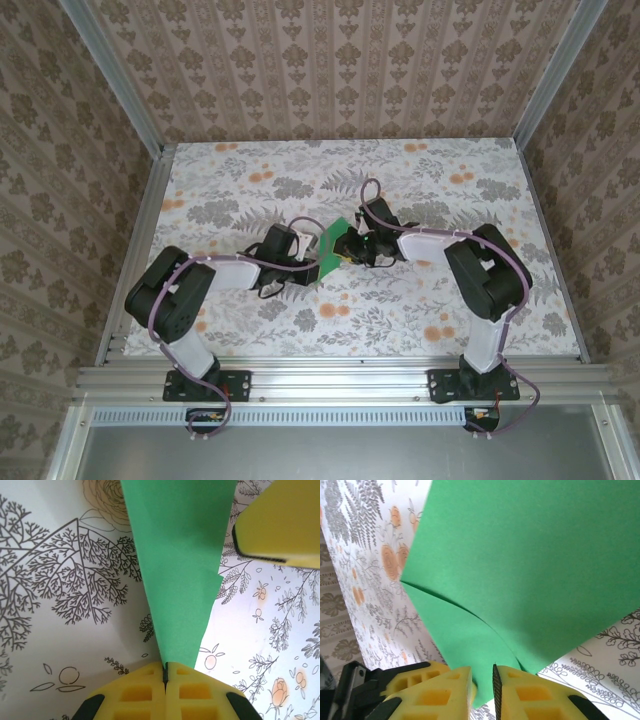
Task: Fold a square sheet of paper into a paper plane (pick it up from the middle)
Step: Fold the wing for the fifth time at the center of the table.
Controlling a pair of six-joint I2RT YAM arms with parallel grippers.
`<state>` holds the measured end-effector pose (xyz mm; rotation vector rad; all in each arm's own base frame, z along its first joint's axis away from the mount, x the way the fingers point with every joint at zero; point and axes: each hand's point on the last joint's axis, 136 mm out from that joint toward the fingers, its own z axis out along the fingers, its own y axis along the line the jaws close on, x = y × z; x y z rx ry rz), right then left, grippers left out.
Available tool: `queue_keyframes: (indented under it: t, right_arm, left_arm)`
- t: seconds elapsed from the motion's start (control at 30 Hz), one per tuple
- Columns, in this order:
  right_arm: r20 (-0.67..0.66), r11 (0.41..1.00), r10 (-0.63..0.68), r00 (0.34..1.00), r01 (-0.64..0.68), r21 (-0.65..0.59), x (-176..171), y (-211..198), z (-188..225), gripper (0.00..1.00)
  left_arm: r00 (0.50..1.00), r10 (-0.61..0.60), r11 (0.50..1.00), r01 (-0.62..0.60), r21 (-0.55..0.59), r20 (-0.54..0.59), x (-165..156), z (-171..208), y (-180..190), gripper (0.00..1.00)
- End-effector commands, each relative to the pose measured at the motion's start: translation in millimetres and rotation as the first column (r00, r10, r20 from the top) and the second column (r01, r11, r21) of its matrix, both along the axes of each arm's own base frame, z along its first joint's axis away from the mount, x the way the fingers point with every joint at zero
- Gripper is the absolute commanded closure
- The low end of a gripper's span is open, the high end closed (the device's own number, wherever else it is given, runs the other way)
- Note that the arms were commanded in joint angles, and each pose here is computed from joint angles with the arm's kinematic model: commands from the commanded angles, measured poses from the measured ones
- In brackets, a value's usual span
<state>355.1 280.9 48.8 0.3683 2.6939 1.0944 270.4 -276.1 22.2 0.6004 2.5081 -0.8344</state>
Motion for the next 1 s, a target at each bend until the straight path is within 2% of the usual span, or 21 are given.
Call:
queue_keyframes:
  t: [0.0, 0.1, 0.23, 0.37, 0.6, 0.8, 0.97]
  right_arm:
    - [0.010, 0.999, -0.033, 0.999, 0.033, 0.006, 4.5, -2.0, 8.9, 0.79]
    - [0.000, 0.998, -0.051, 0.999, 0.051, 0.039, 7.2, 1.9, 14.7, 0.79]
    - [-0.046, 0.991, -0.113, 0.993, 0.116, 0.069, 11.1, 2.6, 19.7, 0.72]
    - [-0.089, 0.977, -0.186, 0.979, 0.194, 0.088, 13.2, -0.8, 22.3, 0.57]
    - [-0.119, 0.960, -0.218, 0.969, 0.235, 0.153, 19.7, 5.9, 31.7, 0.42]
    - [-0.173, 0.965, -0.220, 0.960, 0.241, 0.108, 21.5, 8.0, 20.9, 0.41]
    - [-0.180, 0.969, -0.229, 0.957, 0.241, 0.047, 21.6, 2.3, 13.8, 0.47]
  left_arm:
    - [0.994, -0.066, 0.996, 0.061, 0.060, 0.091, 2.5, 7.5, -1.2, 1.00]
    - [0.986, -0.102, 0.990, 0.088, 0.106, 0.133, 2.3, 6.4, -1.1, 1.00]
    - [0.971, -0.140, 0.978, 0.106, 0.178, 0.196, 2.9, 5.6, 0.6, 1.00]
    - [0.954, -0.175, 0.963, 0.114, 0.244, 0.245, 3.3, 3.9, 2.2, 1.00]
    - [0.922, -0.242, 0.927, 0.127, 0.354, 0.303, 1.1, 1.1, -0.5, 1.00]
    - [0.903, -0.275, 0.905, 0.127, 0.407, 0.330, 0.7, -0.7, -4.6, 1.00]
    - [0.895, -0.281, 0.894, 0.114, 0.432, 0.347, 0.7, 0.3, -3.7, 1.00]
